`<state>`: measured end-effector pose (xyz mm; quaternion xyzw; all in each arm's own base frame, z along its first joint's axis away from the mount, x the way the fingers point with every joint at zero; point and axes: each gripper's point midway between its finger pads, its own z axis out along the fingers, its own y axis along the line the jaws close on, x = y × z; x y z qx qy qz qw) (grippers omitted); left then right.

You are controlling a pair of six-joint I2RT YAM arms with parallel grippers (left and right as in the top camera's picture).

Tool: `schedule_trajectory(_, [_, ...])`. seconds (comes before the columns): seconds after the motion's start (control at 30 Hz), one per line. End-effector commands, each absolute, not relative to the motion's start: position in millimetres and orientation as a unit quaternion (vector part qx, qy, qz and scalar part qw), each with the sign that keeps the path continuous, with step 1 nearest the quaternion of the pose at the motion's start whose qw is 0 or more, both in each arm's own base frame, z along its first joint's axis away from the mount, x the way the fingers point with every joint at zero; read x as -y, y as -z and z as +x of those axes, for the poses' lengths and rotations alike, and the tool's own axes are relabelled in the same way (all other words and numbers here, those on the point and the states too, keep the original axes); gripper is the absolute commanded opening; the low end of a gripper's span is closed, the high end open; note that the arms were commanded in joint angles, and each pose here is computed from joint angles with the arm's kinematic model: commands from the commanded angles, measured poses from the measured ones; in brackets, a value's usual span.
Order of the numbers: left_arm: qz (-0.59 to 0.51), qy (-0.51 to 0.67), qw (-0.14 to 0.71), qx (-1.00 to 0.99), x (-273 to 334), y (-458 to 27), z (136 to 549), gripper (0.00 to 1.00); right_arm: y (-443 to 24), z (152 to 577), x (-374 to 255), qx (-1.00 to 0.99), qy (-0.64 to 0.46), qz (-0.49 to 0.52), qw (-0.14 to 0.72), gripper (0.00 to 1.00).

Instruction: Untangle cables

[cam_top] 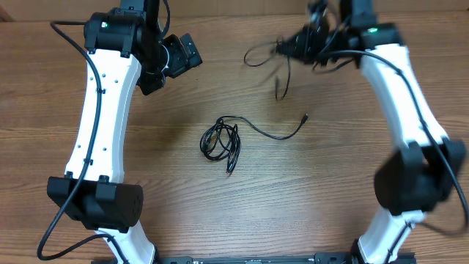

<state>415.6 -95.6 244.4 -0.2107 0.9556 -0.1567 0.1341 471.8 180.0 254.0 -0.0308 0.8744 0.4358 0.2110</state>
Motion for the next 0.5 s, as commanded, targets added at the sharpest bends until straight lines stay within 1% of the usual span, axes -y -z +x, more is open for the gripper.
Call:
schedule_trajectory(0.0, [-0.174,0.178,0.150,-0.957,101.5,-258.8,413.7,1.00,-388.2,428.1,-185.3,-0.812,-0.477,-0.107,0.319,0.04])
schedule_trajectory(0.13, [-0.090,0.258,0.152,-0.950,133.2,-272.6,414.5,1.00,-456.9,399.4,-182.0,-0.775,-0.484,-0.129,0.386,0.04])
schedule_trajectory(0.23, [-0.062,0.319,0.149,-0.934,154.0,-285.4,413.5,1.00,-492.3,384.0,-180.3,-0.750,-0.499,-0.124,0.415,0.04])
schedule_trajectory(0.33, [-0.018,0.373,0.148,-0.916,171.4,-298.9,409.3,1.00,-510.4,376.6,-179.4,-0.735,-0.507,-0.124,0.432,0.04])
schedule_trajectory(0.4, [0.031,0.398,0.157,-0.903,180.3,-306.9,405.6,1.00,-513.2,375.7,-179.3,-0.733,-0.509,-0.123,0.434,0.04])
schedule_trajectory(0.47, [0.055,0.398,0.164,-0.901,181.4,-307.7,404.1,1.00,-511.8,376.3,-178.5,-0.735,-0.510,-0.119,0.431,0.04])
